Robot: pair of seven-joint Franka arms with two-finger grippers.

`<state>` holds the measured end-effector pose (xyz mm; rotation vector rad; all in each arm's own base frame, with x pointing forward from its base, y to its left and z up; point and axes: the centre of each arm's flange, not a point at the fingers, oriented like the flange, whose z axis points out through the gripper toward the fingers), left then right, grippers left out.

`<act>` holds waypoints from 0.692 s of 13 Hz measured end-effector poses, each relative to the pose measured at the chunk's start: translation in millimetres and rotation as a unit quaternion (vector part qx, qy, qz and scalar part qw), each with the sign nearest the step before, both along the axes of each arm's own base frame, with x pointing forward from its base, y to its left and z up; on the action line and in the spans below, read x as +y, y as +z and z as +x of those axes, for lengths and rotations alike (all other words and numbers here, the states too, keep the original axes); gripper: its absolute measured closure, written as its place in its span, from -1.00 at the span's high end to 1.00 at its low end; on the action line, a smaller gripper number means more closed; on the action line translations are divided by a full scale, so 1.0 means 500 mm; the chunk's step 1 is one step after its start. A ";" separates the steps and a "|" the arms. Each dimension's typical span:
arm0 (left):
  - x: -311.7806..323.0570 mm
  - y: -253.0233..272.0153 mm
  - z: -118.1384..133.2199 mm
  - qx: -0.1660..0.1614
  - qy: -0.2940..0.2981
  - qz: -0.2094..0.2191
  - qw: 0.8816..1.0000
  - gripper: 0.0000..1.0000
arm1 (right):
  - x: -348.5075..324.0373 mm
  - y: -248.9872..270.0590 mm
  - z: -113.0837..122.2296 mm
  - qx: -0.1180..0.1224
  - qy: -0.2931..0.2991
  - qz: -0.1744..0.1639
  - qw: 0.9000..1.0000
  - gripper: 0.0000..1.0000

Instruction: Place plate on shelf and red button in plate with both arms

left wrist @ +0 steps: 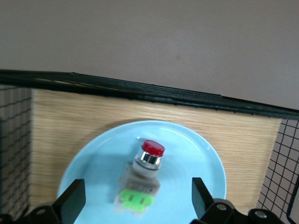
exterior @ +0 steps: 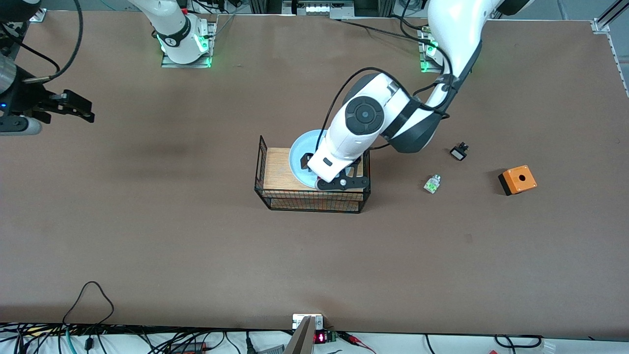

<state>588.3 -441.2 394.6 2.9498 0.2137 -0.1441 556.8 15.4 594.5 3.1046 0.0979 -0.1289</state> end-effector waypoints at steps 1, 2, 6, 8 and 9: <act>0.030 0.041 0.007 0.002 0.001 0.008 1.000 1.00 | 0.006 0.000 0.000 0.000 0.003 0.000 1.000 1.00; 0.097 0.113 0.017 0.004 -0.011 0.025 1.000 1.00 | 0.007 0.000 0.000 0.000 0.003 0.000 1.000 1.00; 0.307 0.226 0.040 0.019 -0.082 0.091 0.992 1.00 | 0.005 0.000 0.000 0.001 0.002 0.000 1.000 1.00; 0.399 0.262 0.052 0.022 -0.088 0.121 0.989 1.00 | 0.004 0.000 0.000 0.001 0.002 0.000 1.000 1.00; 0.439 0.283 0.056 0.019 -0.097 0.124 0.987 1.00 | 0.004 0.000 0.000 0.001 0.002 0.000 1.000 1.00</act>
